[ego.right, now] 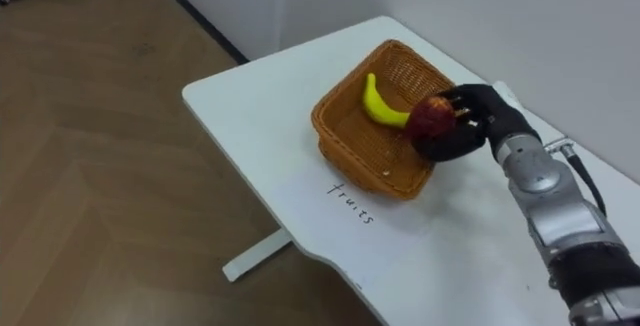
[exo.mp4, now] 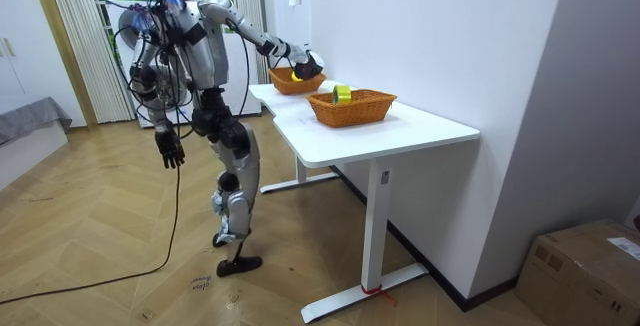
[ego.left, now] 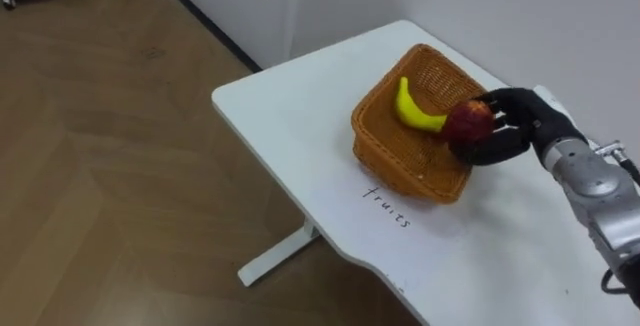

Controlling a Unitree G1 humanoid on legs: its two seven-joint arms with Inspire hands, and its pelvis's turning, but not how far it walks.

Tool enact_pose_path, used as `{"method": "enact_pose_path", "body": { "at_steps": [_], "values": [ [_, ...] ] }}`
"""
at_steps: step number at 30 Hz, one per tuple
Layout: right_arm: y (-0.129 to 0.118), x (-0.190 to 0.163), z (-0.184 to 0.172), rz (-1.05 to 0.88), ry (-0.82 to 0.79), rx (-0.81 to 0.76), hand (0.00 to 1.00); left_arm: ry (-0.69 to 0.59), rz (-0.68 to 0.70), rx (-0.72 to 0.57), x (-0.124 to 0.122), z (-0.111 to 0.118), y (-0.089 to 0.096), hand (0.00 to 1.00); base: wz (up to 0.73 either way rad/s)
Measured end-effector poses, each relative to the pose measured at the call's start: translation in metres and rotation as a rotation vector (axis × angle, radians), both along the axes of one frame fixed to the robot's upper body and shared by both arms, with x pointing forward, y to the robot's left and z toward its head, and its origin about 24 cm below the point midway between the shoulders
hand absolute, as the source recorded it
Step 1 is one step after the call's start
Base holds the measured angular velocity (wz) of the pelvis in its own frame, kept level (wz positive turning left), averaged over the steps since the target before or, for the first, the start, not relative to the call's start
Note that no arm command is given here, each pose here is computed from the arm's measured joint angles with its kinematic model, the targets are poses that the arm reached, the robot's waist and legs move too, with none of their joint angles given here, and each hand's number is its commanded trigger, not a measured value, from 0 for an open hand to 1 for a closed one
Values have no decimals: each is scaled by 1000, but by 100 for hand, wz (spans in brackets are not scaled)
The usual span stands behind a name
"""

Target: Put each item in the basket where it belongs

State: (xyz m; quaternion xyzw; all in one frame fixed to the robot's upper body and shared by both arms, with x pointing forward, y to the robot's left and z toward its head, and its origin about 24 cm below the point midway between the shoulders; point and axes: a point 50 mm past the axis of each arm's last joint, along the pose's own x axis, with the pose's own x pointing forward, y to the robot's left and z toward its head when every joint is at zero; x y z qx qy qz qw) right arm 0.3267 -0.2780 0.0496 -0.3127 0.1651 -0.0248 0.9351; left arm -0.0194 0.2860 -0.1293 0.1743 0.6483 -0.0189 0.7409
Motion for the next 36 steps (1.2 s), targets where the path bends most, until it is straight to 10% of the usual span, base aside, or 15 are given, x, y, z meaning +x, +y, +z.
{"method": "enact_pose_path", "body": {
  "at_steps": [36],
  "values": [
    [12, 21, 41, 50, -151, -4, 0, -36, 6, -15, 7, -3, -1, 0, -5]
  ]
}}
